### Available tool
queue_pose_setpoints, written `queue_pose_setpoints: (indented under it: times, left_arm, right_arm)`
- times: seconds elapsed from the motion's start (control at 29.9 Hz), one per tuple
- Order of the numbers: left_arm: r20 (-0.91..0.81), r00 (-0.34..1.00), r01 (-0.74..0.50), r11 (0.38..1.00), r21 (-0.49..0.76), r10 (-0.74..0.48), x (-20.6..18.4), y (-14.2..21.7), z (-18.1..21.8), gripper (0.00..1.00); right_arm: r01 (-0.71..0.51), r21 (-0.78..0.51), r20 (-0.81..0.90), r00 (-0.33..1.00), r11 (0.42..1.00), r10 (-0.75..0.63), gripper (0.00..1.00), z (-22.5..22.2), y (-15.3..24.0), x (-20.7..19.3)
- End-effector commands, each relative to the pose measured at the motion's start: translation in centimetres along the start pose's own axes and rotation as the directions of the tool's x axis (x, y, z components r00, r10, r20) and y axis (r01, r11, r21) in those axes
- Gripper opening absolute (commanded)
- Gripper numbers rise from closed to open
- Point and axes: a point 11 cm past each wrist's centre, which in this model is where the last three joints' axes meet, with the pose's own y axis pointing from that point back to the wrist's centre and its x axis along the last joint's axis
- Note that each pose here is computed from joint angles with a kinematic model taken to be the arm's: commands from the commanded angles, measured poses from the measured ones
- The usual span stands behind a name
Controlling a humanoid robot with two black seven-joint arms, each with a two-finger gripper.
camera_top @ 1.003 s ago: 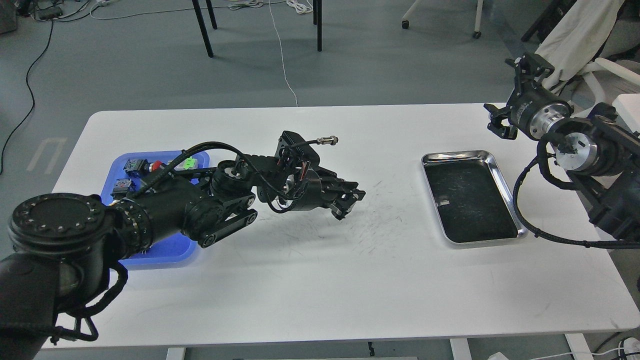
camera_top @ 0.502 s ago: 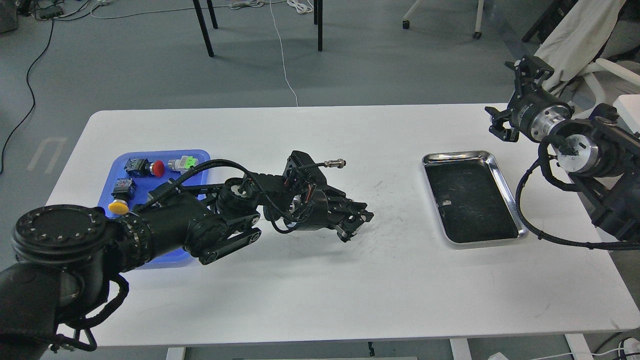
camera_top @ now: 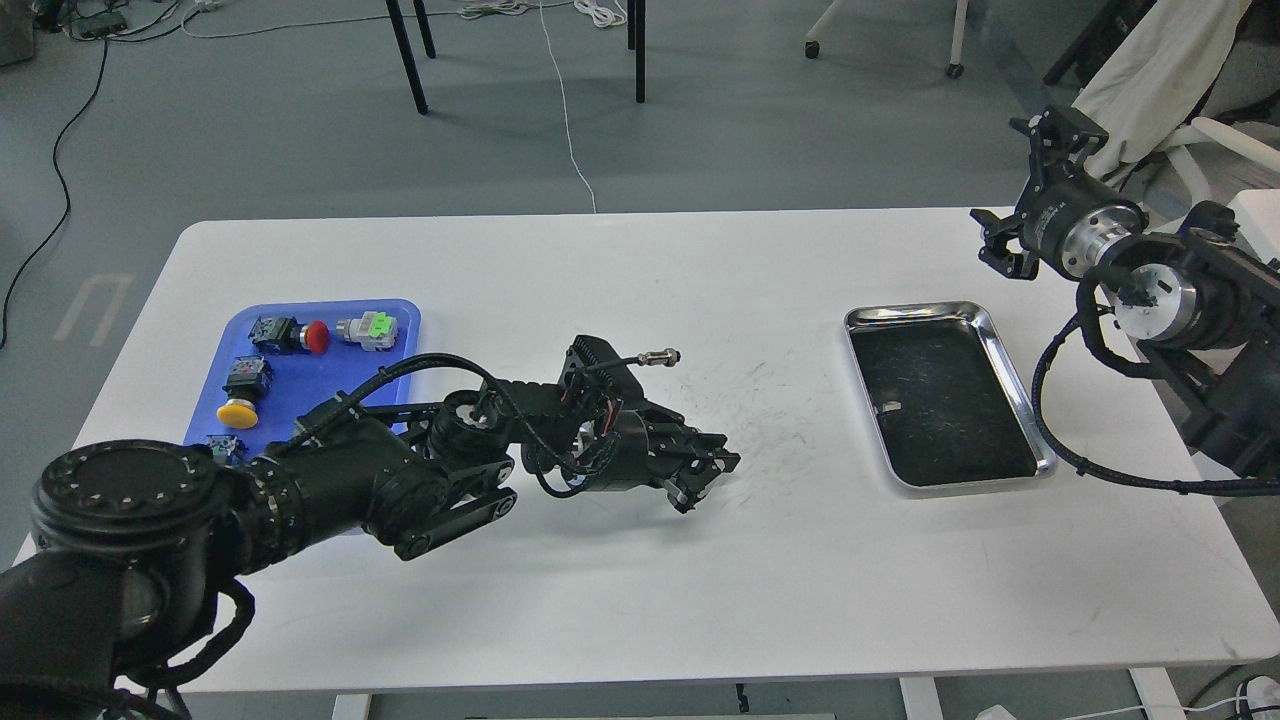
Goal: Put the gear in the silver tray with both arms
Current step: 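Lower the black gear onto the table and open the left gripper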
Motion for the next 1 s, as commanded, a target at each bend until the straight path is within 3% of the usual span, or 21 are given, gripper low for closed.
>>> queue_pose_setpoints:
  times: [0.0, 0.84, 0.97]
  left_arm:
    - [-0.002, 1.0, -0.002, 1.0, -0.001, 0.002, 0.0, 0.0, 0.0, 0.06]
    - [-0.035, 0.999, -0.04, 0.998, -0.038, 0.039, -1.0, -0.5, 1.5, 0.08]
    - [-0.036, 0.999, -0.04, 0.998, -0.039, 0.038, -1.1, -0.5, 1.5, 0.14]
  right_arm:
    - [0.002, -0.004, -0.002, 1.0, 1.0, -0.002, 0.99, 0.2, 0.0, -0.1]
    - [-0.003, -0.004, -0.006, 1.0, 1.0, 0.003, 0.99, 0.1, 0.1, 0.2]
    - [-0.003, -0.002, -0.006, 1.0, 1.0, 0.003, 0.99, 0.0, 0.1, 0.2]
